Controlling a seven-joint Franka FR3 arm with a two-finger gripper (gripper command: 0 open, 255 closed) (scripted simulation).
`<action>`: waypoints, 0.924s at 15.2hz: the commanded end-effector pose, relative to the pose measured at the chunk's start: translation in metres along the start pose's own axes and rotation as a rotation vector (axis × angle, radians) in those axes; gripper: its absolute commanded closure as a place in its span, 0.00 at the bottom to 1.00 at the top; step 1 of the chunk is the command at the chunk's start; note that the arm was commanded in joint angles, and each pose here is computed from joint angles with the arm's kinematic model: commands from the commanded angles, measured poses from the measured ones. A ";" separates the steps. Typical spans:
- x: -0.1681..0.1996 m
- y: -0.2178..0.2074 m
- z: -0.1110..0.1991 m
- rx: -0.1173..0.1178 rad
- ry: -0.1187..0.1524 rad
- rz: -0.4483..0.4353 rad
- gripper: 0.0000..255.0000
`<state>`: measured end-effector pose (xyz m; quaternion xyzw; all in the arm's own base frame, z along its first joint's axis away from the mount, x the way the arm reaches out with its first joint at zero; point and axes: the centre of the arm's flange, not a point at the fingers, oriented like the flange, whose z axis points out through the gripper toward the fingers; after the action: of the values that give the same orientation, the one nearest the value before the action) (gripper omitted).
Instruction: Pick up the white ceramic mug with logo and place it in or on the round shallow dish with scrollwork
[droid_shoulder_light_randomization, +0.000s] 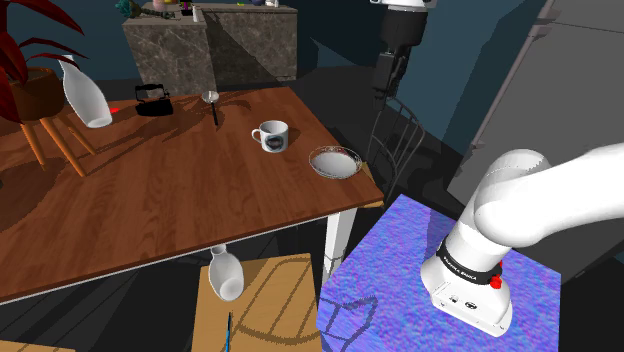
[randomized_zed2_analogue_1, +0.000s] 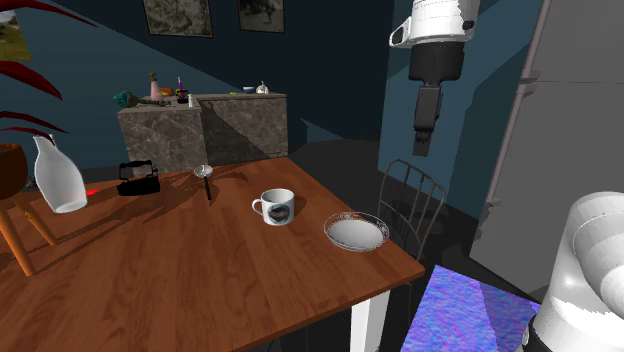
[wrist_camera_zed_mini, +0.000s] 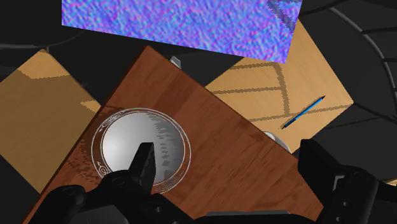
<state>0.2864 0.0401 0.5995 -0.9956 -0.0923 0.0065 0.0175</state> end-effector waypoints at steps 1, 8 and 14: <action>0.000 0.000 0.000 0.000 0.000 0.000 0.00; 0.078 0.036 0.038 0.005 -0.009 0.005 0.00; 0.144 0.067 0.071 0.010 -0.017 0.009 0.00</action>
<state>0.4279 0.0080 0.5302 -0.9957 -0.0885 0.0155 0.0213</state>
